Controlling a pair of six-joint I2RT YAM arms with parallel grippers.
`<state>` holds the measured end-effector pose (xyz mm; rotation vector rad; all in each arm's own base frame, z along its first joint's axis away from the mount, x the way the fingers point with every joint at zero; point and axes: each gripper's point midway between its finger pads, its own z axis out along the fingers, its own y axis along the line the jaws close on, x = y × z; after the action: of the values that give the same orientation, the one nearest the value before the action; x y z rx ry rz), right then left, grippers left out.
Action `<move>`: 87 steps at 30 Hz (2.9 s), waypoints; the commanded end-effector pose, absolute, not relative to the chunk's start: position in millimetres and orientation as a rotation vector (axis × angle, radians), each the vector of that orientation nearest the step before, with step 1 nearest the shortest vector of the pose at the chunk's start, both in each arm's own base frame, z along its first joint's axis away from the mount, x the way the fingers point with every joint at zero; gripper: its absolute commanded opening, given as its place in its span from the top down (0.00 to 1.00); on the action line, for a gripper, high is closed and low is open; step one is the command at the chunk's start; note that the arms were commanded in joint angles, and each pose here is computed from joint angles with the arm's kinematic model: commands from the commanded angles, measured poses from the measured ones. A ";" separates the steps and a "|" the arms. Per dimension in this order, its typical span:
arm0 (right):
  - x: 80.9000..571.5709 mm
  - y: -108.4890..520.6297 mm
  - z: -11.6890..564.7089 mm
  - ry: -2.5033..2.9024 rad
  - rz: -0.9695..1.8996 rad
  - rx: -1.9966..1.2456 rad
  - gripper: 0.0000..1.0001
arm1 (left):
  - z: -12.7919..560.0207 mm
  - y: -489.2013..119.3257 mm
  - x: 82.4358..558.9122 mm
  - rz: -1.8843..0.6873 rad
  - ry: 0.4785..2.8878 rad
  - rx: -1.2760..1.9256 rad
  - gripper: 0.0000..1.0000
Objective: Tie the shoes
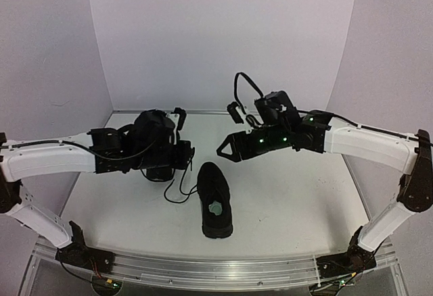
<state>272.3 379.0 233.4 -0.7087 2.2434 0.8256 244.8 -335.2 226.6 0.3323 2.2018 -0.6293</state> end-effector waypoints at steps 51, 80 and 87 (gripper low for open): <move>199.8 376.4 180.3 2.287 1.007 -0.831 0.59 | 145.8 -390.1 232.5 -0.826 2.582 0.284 1.00; 212.7 428.7 138.7 2.319 0.914 -0.803 0.72 | 155.1 -399.5 219.5 -0.981 2.610 0.240 1.00; 215.0 425.0 131.8 2.344 0.890 -0.769 0.74 | 160.8 -397.7 220.1 -1.011 2.592 0.225 1.00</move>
<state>207.1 416.9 119.4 -0.8097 2.3848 0.8855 216.7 -395.5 134.5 0.2426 2.6649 -0.9229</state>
